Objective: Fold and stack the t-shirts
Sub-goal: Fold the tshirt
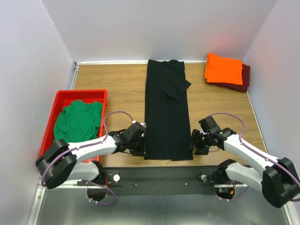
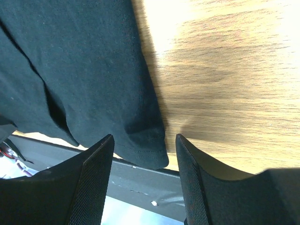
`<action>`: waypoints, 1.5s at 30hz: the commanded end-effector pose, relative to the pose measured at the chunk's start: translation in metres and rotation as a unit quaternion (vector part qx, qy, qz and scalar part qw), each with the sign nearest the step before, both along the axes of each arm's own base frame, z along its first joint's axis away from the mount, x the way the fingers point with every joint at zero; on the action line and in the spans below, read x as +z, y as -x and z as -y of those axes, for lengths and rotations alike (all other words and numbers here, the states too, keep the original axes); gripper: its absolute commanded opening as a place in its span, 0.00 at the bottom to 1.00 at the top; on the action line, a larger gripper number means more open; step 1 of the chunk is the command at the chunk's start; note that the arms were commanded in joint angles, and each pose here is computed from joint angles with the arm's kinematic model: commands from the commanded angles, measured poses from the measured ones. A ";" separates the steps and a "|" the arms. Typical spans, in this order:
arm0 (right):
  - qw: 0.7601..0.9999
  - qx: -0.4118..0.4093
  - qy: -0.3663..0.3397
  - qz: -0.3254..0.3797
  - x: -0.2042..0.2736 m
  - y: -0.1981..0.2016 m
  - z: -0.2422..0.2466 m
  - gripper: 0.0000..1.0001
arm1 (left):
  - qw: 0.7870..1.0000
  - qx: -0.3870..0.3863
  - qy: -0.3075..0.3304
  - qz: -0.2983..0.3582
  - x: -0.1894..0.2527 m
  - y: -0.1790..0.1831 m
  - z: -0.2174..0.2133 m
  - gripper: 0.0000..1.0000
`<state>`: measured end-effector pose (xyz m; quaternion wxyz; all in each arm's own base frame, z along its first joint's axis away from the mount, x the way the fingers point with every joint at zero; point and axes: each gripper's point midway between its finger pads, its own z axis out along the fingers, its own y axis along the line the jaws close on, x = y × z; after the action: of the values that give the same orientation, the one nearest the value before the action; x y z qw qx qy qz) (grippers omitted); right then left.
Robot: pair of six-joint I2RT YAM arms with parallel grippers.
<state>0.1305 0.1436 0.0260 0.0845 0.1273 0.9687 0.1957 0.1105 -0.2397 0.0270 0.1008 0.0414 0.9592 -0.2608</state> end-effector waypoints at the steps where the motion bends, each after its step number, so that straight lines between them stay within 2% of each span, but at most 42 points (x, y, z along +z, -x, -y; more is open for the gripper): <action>1: 1.000 0.012 0.008 -0.025 -0.008 0.014 0.004 0.62 | 1.000 0.004 -0.002 -0.012 -0.008 0.005 0.001 0.35; 5: 0.999 0.014 0.007 -0.032 -0.011 0.018 0.005 0.62 | 1.000 0.001 0.001 -0.017 -0.010 0.010 0.001 0.22; 7: 0.999 0.017 0.009 -0.040 -0.013 0.021 0.006 0.61 | 1.000 0.000 0.001 -0.019 -0.011 0.012 -0.001 0.12; 8: 0.999 0.019 0.008 -0.044 -0.014 0.023 0.005 0.58 | 1.000 0.000 0.001 -0.021 -0.010 0.014 -0.002 0.00; 21: 0.997 0.024 -0.003 -0.075 -0.021 0.041 0.006 0.56 | 0.999 -0.011 -0.011 -0.030 -0.007 0.024 -0.013 0.00; 32: 0.997 -0.013 0.005 -0.079 -0.013 0.042 0.010 0.55 | 1.000 -0.013 -0.004 -0.015 0.003 0.019 -0.009 0.00; 38: 0.996 -0.022 0.016 -0.090 -0.016 0.046 0.014 0.52 | 1.000 -0.015 0.000 -0.007 0.005 0.018 -0.010 0.00; 45: 0.997 -0.030 0.006 -0.069 -0.011 0.028 0.006 0.45 | 1.000 -0.019 0.003 -0.001 0.007 0.016 -0.008 0.00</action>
<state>0.0932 0.1381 0.0160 0.0105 0.1587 0.9693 0.1875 0.0948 -0.2284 0.0262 0.0893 0.0437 0.9610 -0.2581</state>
